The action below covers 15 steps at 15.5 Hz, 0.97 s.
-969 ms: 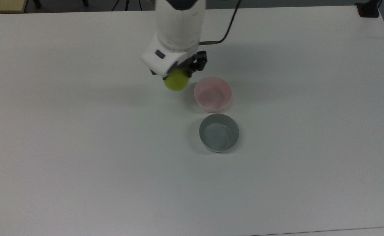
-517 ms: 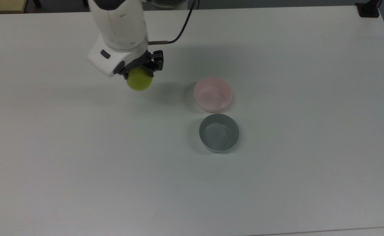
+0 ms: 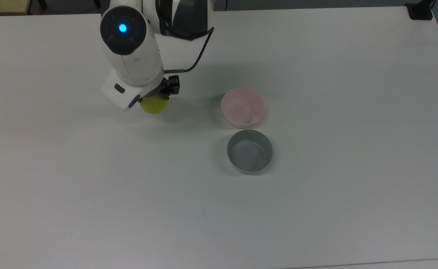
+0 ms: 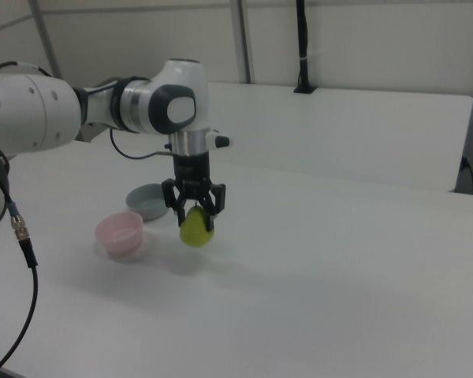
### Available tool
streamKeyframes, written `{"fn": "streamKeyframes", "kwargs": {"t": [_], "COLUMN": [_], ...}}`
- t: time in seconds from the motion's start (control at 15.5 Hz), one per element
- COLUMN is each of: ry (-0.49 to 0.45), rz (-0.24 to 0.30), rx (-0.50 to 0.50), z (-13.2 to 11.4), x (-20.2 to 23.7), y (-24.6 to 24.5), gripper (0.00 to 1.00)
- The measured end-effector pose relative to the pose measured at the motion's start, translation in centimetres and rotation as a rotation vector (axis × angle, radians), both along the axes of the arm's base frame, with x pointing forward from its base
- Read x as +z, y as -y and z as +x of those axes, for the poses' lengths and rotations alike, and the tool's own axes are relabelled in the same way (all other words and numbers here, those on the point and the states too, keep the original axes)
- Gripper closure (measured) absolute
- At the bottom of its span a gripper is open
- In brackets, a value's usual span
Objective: Pick up a pear from the bowl
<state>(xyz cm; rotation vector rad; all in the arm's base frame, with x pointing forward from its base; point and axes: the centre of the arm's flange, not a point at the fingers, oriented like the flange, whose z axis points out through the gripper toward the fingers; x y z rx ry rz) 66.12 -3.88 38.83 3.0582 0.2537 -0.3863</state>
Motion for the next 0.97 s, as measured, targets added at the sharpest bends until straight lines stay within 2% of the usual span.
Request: {"fn": "streamKeyframes", "kwargs": {"t": [0.13, 0.39, 0.71, 0.9, 0.97], "ry": [-0.022, -0.047, -0.051, -0.052, -0.050], "rz": [-0.027, -0.040, -0.054, -0.054, -0.055], "rx": [0.017, 0.041, 0.054, 0.053, 0.052], "z": [0.3, 0.6, 0.6, 0.6, 0.7], "x": [-2.5, -5.7, -6.1, -6.1, -6.0], "y": [0.0, -0.9, -1.2, -1.1, -1.0], "gripper": [0.30, 0.30, 0.30, 0.26, 0.19]}}
